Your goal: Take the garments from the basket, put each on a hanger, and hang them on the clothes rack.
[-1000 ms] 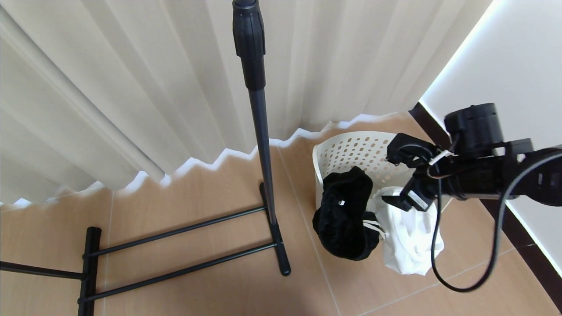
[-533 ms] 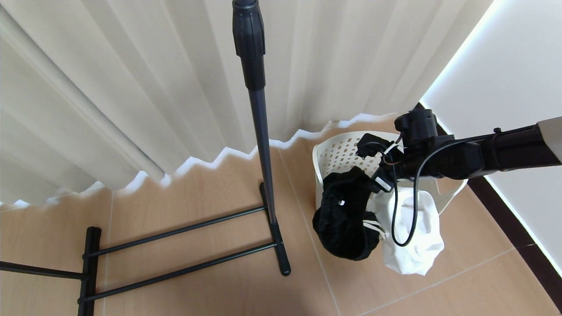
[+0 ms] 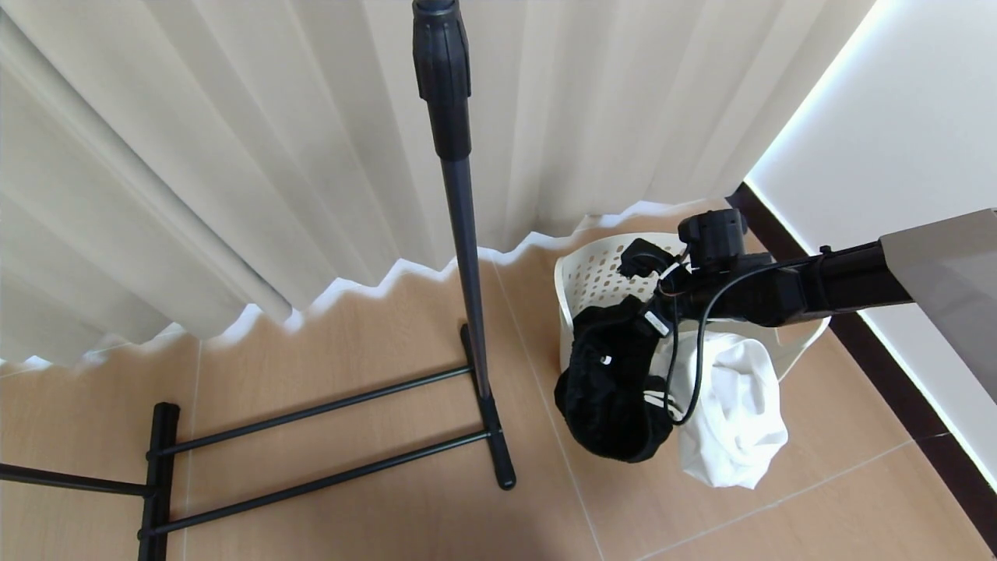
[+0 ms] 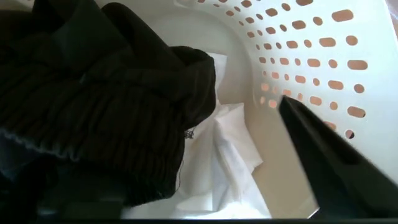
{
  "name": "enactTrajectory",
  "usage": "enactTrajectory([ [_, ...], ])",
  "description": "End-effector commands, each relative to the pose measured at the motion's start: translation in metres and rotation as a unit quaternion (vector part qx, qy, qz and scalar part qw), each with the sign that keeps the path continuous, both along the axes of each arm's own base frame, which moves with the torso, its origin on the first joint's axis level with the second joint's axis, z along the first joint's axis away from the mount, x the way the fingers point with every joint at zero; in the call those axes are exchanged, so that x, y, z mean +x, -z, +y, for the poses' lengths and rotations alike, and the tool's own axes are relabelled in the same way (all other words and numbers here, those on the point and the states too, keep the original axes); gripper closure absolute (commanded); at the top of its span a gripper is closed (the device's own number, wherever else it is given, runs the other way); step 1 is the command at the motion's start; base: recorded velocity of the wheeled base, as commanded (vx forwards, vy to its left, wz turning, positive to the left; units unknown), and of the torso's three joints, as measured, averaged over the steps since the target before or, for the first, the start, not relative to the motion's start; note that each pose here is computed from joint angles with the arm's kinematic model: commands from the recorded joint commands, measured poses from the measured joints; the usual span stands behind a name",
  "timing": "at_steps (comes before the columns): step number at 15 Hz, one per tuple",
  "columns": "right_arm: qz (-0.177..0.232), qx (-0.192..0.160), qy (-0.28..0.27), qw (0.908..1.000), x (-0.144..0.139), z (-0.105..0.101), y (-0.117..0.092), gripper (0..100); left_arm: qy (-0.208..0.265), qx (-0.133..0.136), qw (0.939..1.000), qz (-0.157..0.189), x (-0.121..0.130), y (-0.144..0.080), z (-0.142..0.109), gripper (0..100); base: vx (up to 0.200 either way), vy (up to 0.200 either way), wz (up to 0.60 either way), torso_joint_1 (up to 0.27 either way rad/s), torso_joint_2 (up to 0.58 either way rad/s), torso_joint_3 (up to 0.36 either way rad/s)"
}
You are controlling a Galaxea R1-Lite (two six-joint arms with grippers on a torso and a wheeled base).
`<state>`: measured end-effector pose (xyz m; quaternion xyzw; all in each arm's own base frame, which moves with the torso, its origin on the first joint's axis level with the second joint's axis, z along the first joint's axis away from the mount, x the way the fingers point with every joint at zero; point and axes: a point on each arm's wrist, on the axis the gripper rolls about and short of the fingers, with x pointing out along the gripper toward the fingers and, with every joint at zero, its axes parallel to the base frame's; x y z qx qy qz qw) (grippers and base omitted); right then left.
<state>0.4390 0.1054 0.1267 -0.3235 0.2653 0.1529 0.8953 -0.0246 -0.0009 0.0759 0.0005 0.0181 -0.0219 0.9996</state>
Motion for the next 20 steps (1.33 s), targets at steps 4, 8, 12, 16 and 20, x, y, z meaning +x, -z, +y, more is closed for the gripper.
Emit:
enactTrajectory([
  [4,-0.012,0.067,0.012,0.9976,-0.034,0.002,-0.036,100,0.000,0.000,1.0000,0.000,0.000,0.000,0.000,0,0.000,0.000,0.00,0.000,0.00,0.000],
  [8,-0.024,0.150,-0.010,0.9884,-0.129,0.017,-0.090,100,0.000,0.000,1.0000,0.000,0.000,0.000,0.000,0,0.000,0.000,0.00,0.000,0.00,0.000],
  [12,-0.035,0.228,-0.044,0.9720,-0.204,0.026,-0.120,100,0.000,0.000,1.0000,0.000,0.000,0.000,0.000,0,0.000,0.000,0.00,0.000,0.00,0.000],
  [16,-0.048,0.296,-0.094,0.9493,-0.297,0.006,-0.130,100,0.000,0.000,1.0000,0.000,0.000,0.000,0.000,0,0.000,0.000,0.00,0.000,0.00,0.000],
  [20,-0.057,0.288,-0.086,0.9522,-0.294,0.005,-0.115,100,0.001,0.000,1.0000,0.000,0.000,0.000,0.000,0,0.000,0.000,0.00,0.001,0.00,0.027],
])
